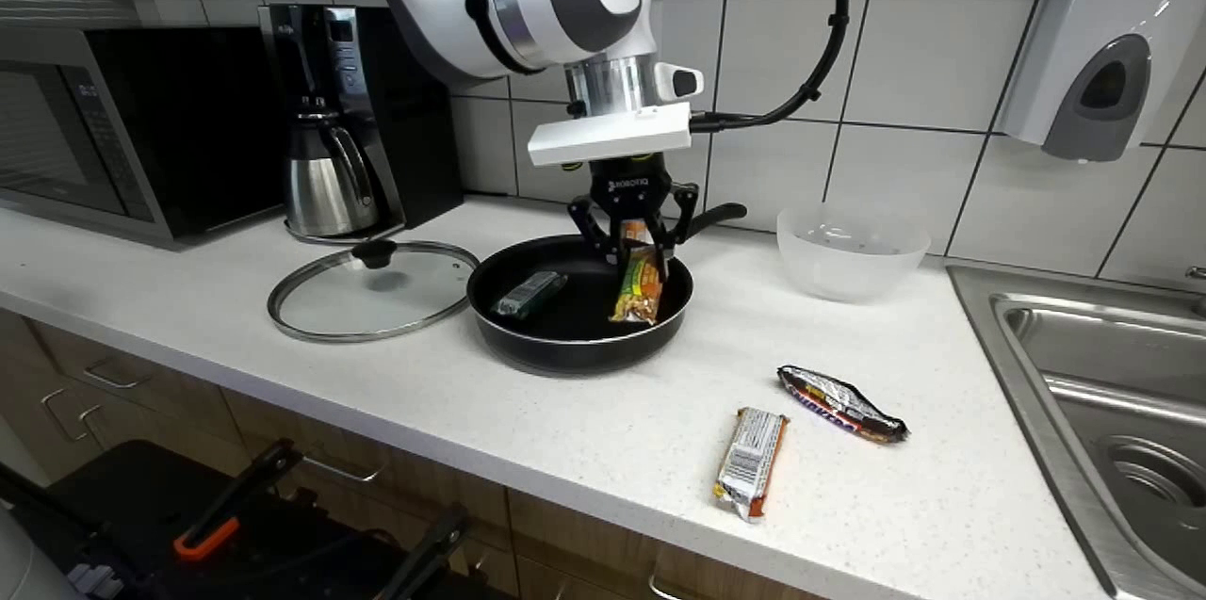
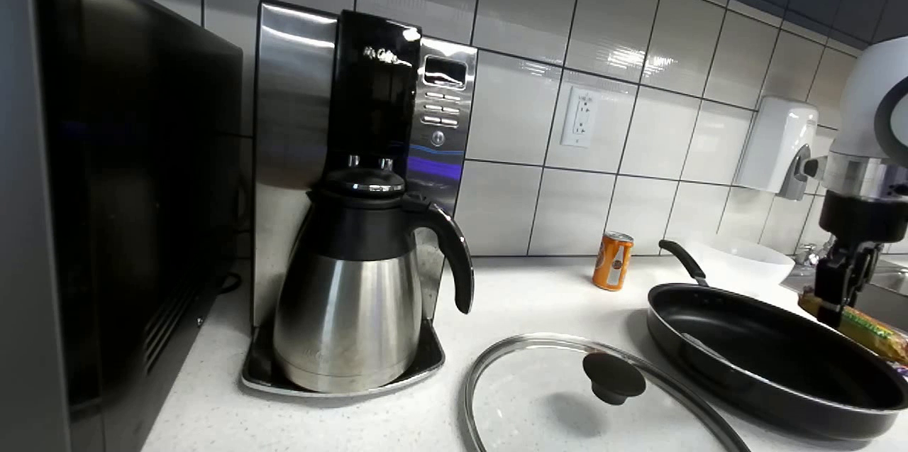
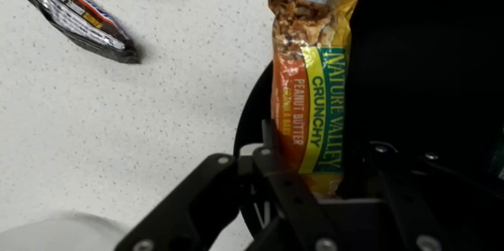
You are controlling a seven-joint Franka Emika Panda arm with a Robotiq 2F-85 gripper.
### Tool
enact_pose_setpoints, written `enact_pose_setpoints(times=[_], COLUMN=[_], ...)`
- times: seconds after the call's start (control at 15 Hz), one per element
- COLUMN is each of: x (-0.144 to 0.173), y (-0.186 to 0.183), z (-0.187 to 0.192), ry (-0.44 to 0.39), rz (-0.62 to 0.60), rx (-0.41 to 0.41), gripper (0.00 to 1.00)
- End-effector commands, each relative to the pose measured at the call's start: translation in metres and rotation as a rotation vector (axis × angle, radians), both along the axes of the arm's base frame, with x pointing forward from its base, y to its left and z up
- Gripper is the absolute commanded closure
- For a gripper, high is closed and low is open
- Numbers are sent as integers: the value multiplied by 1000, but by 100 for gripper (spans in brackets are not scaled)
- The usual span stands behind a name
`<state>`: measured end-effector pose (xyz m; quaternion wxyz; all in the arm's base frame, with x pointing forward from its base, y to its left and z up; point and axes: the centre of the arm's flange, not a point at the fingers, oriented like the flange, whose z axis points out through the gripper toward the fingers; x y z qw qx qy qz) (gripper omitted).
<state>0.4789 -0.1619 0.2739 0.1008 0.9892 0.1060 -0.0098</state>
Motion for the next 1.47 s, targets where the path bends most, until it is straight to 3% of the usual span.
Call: enact_pose_setpoints(times=[0.0,0.8,1.4], x=[30,76,91], y=[18,92,110], z=[-4,-40,-73], ry=[21,69,90], rz=[-5,51,28], rx=[16,51,52], gripper=[84,84,84])
